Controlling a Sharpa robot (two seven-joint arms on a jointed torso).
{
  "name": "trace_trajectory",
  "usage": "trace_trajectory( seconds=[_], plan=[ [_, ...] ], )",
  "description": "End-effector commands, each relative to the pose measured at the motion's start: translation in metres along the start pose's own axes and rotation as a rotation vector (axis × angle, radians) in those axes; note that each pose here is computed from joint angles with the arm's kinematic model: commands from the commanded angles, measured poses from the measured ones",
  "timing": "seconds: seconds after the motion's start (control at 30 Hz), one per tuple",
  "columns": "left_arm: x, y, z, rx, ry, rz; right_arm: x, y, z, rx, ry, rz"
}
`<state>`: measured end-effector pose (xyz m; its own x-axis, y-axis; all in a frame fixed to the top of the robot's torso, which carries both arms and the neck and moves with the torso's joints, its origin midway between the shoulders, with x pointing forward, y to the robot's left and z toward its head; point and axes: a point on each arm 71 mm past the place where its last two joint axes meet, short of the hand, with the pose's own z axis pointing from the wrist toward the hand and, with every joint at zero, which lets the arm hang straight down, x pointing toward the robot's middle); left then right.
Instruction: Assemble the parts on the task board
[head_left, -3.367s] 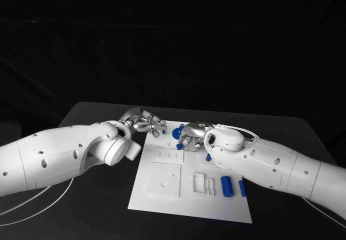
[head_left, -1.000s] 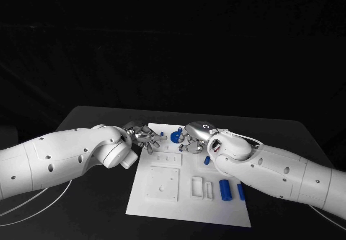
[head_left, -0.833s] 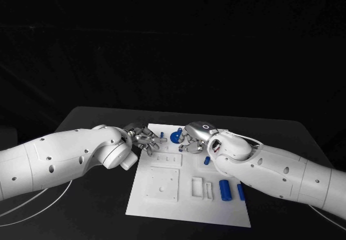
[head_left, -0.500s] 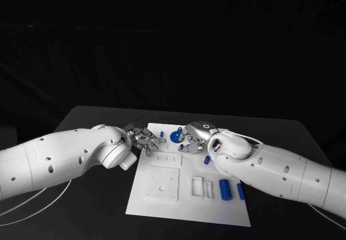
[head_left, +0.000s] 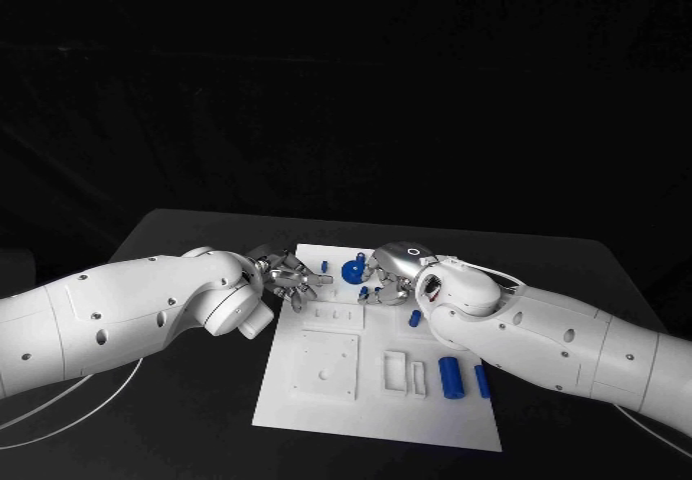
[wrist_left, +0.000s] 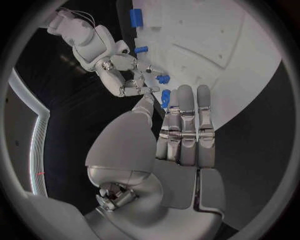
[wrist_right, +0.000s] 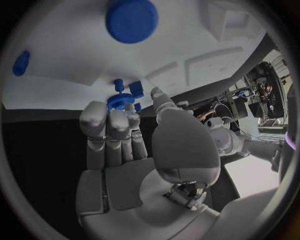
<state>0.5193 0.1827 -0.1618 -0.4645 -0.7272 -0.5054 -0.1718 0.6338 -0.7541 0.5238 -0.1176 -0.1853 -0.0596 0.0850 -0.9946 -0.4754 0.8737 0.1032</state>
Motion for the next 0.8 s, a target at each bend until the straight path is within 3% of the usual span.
trace_trajectory(
  seconds=[0.03,0.8],
  plan=[
    [0.0009,-0.0017,-0.0005,0.009,0.004,0.007,0.003,-0.0011,0.0009,0.019,0.034,-0.024],
    [0.0005,-0.0012,-0.0011,0.011,0.005,0.009,0.0081,0.0031,0.0055,0.011,0.063,-0.029]
  ],
)
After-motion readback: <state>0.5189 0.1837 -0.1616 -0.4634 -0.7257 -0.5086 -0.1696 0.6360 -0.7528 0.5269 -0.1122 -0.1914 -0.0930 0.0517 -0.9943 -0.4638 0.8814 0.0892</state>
